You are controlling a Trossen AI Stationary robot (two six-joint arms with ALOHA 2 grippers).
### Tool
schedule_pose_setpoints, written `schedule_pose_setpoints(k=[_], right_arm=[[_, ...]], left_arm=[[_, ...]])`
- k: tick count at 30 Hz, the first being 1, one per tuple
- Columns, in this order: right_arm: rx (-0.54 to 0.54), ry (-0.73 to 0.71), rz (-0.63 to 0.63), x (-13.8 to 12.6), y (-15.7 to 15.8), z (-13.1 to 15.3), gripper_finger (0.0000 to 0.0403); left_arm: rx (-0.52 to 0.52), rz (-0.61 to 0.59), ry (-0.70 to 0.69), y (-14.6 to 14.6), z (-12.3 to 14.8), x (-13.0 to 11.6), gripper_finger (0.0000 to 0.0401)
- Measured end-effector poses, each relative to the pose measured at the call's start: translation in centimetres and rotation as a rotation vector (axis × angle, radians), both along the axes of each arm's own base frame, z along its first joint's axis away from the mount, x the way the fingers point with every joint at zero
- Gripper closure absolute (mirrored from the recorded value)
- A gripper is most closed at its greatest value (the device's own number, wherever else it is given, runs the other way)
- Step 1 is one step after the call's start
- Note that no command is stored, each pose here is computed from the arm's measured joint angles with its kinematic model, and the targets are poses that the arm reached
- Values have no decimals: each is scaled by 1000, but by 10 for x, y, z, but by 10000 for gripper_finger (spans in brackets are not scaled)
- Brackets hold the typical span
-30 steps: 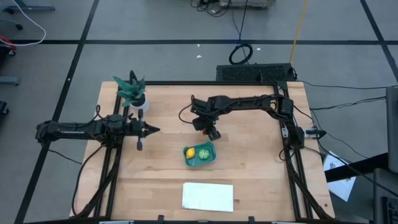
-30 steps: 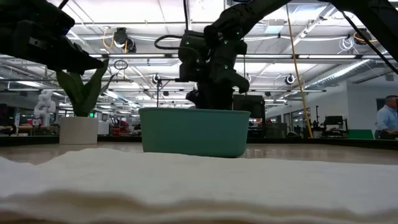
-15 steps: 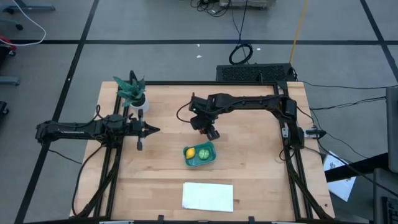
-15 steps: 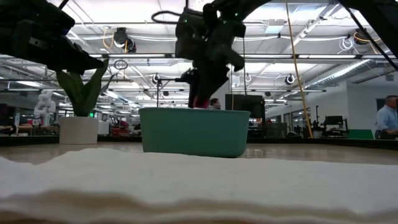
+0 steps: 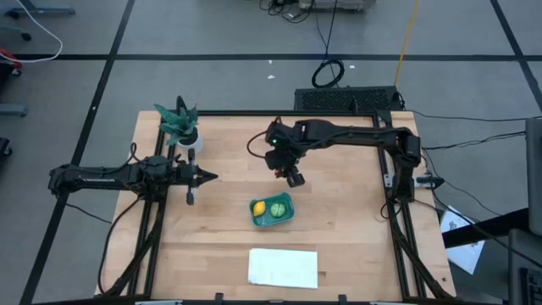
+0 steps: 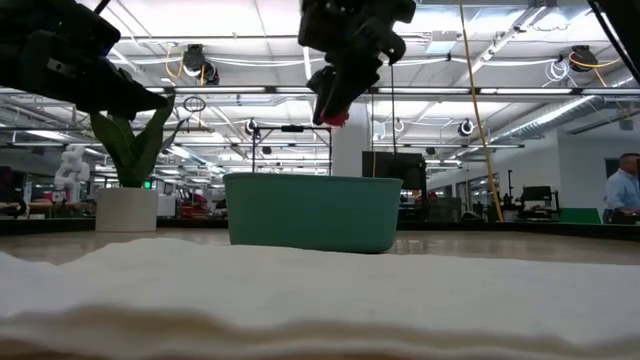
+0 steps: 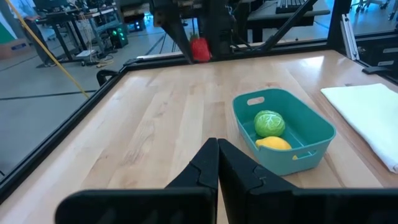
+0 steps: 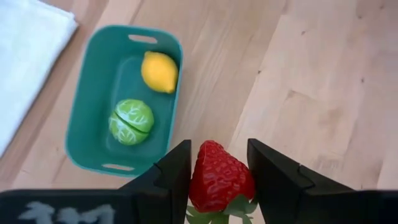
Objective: Pick and placing Produce into tupperware
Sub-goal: Put the red strawberry into the blue bin
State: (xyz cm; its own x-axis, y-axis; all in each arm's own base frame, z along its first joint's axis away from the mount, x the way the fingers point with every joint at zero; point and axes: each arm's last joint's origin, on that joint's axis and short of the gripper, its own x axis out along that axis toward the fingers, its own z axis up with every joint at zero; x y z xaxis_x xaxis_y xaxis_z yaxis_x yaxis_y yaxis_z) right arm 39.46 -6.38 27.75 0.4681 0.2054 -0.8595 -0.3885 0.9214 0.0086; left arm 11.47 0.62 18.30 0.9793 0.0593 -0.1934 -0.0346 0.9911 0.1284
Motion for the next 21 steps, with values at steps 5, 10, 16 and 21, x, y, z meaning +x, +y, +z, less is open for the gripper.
schedule_pose_setpoints(k=[5,10,16,21], right_arm=[[9,-2,-11,-7,3,10,266],[14,-11,-8,-11,9,18,266],[20,-7,3,-12,15,19,266],[47,-7,13,-11,19,19,266]], left_arm=[[0,0,-2,0,0,0,396],[0,0,-2,0,0,0,396],[-1,1,-1,0,0,0,396],[-4,1,-2,0,0,0,396]])
